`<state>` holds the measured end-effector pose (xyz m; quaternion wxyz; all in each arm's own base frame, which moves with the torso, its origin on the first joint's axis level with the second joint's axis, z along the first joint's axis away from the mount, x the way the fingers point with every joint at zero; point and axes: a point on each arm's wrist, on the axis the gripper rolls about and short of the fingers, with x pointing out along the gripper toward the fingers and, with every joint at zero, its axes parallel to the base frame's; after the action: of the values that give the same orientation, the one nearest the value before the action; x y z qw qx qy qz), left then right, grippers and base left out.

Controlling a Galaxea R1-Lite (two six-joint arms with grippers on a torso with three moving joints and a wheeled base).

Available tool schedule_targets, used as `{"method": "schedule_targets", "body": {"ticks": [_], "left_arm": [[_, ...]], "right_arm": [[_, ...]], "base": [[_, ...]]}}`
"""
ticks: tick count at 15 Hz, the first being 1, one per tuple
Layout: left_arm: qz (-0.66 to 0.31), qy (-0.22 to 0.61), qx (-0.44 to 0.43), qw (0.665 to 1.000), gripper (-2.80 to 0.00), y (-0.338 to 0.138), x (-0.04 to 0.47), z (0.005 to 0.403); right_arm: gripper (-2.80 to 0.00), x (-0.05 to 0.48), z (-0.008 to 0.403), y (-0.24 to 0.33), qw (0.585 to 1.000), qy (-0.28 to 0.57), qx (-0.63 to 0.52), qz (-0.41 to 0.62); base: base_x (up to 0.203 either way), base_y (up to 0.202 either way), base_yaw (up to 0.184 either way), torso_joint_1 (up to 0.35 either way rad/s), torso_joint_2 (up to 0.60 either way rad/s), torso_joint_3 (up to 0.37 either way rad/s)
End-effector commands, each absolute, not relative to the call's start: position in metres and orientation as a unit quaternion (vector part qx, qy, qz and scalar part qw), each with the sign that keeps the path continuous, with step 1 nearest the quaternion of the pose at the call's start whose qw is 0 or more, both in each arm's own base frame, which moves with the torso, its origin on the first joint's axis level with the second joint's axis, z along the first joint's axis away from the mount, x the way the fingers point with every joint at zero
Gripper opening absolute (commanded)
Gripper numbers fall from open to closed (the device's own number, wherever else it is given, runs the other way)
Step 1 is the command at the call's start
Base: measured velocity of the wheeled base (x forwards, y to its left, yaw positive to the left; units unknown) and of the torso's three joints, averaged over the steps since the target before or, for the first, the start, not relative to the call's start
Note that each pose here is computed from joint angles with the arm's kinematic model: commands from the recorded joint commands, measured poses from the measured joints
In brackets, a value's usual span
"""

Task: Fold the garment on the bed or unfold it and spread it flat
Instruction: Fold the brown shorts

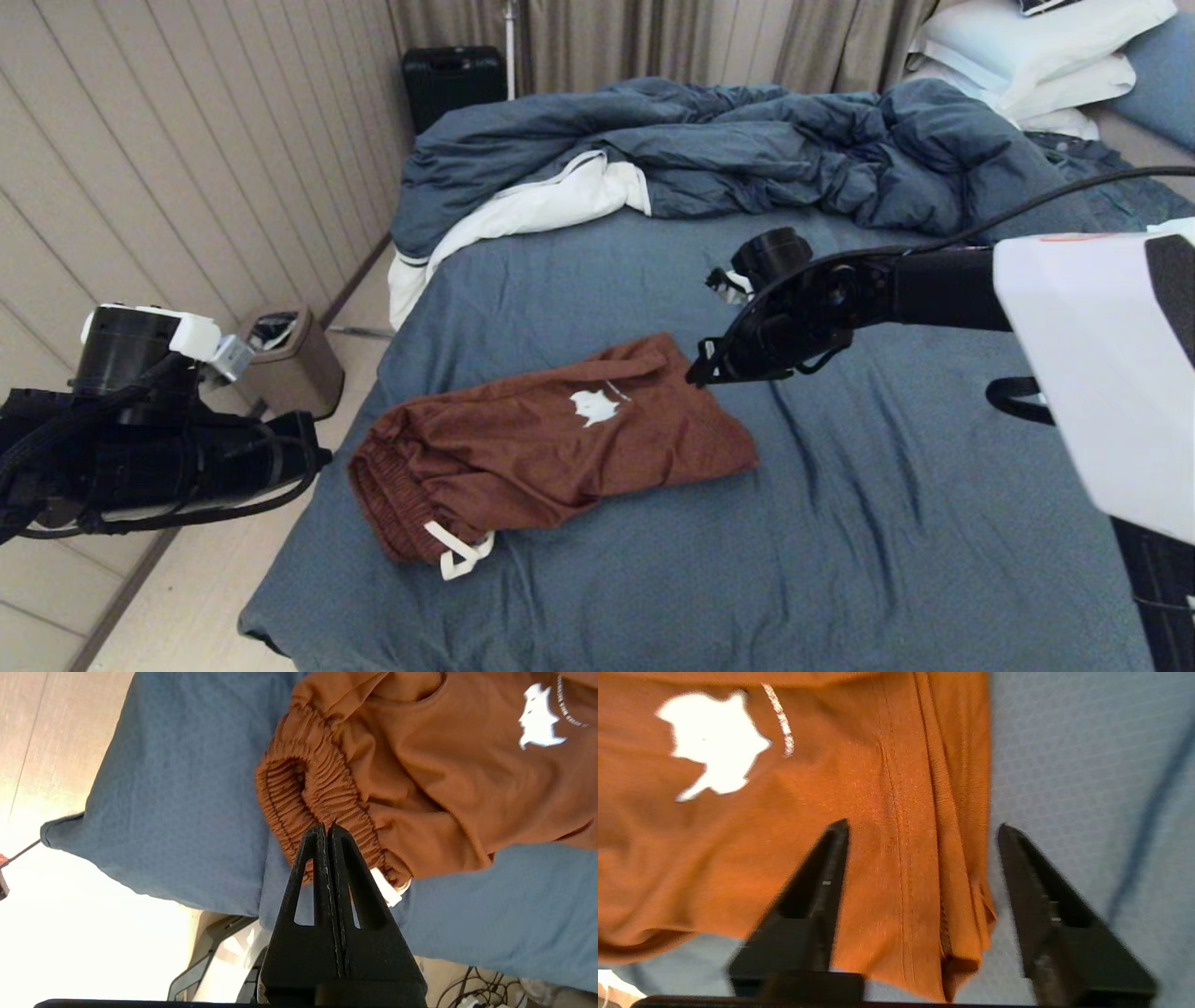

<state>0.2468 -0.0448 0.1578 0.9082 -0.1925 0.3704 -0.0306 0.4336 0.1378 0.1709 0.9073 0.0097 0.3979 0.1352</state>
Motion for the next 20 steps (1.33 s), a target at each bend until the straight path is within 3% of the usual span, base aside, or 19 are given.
{"method": "schedule_targets", "body": {"ticks": [1,20], "left_arm": [[-0.031,0.372,-0.193,0.907,-2.8,-0.046,0.247,0.156],[-0.03,0.372,-0.197,0.907,-2.8,-0.047,0.249,0.156]], "right_arm": [[0.0,0.442,0.148,0.14,0.9,0.416,0.006,0.131],[0.0,0.462,0.086,0.179,0.914,0.393,-0.055,0.083]], "base": [[0.0,0.0,0.0,0.0,0.0,0.0],[0.0,0.0,0.0,0.0,0.0,0.0]]}}
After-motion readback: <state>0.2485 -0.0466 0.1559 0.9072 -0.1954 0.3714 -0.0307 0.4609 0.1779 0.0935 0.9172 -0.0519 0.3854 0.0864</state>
